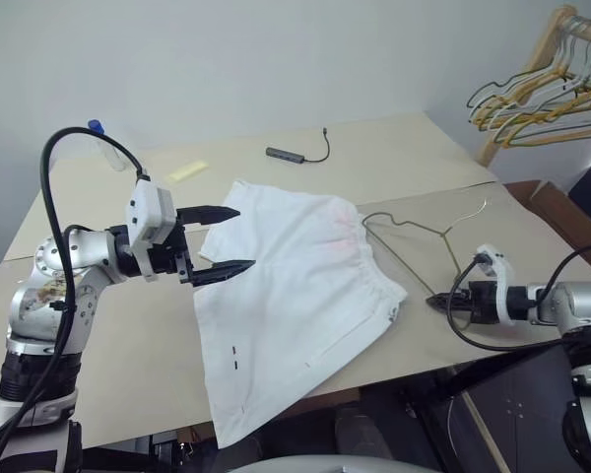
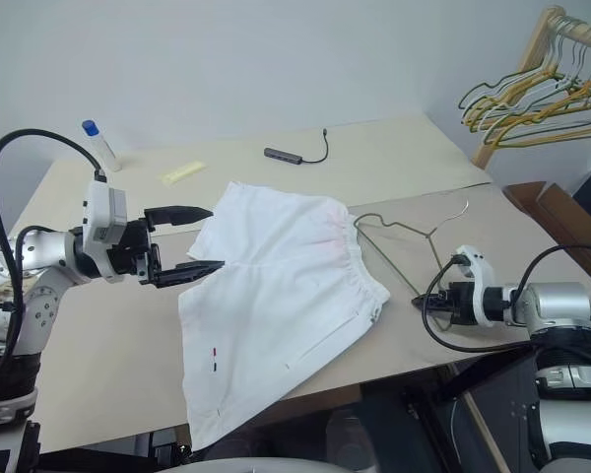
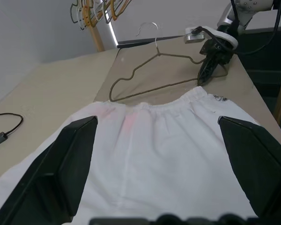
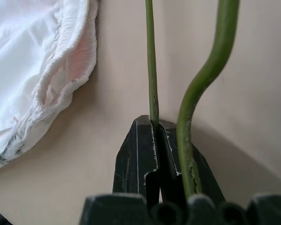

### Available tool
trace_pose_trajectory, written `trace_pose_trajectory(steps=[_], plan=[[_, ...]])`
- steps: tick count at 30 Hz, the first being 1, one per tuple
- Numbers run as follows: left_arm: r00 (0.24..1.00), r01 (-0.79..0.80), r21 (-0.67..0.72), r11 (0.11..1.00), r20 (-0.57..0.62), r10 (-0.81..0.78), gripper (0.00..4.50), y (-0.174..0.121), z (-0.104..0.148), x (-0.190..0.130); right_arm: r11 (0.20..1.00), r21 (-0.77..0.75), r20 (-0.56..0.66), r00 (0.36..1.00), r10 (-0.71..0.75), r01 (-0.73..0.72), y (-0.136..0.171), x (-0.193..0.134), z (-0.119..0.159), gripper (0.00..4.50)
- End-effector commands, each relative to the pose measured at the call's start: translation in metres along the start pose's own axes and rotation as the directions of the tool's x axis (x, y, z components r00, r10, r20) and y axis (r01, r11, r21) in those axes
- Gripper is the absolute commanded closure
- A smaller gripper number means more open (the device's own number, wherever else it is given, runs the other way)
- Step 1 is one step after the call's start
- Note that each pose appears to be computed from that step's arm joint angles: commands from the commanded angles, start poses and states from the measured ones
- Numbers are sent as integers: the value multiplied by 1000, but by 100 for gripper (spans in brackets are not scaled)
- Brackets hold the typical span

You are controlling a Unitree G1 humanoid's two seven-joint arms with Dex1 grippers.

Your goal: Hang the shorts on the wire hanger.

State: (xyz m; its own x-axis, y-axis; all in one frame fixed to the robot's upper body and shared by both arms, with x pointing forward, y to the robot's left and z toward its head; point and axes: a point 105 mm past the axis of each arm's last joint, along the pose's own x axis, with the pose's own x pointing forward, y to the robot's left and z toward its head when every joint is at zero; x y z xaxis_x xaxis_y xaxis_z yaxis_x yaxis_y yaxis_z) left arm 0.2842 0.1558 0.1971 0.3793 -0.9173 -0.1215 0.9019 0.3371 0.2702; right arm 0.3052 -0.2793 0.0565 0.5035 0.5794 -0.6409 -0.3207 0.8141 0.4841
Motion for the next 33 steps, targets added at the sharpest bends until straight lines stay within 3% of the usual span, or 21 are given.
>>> trace_pose_trajectory(steps=[1,11,24,28,33], plan=[[1000,-24,42,999,12,23,2,2,11,-7,1000,-24,55,998,1,0,1,-12,10,450],[1000,-21,59,998,22,19,2,6,13,-2,995,-71,-27,998,64,-66,15,-1,5,450],[999,-36,52,998,18,35,2,0,8,-5,975,-156,-153,979,137,-161,22,-20,-4,450],[999,-35,55,998,7,35,2,0,7,-5,973,-186,-203,975,95,-134,18,-3,5,450],[999,-47,66,997,4,47,2,1,11,-9,972,-207,-159,984,79,-111,20,15,36,450]])
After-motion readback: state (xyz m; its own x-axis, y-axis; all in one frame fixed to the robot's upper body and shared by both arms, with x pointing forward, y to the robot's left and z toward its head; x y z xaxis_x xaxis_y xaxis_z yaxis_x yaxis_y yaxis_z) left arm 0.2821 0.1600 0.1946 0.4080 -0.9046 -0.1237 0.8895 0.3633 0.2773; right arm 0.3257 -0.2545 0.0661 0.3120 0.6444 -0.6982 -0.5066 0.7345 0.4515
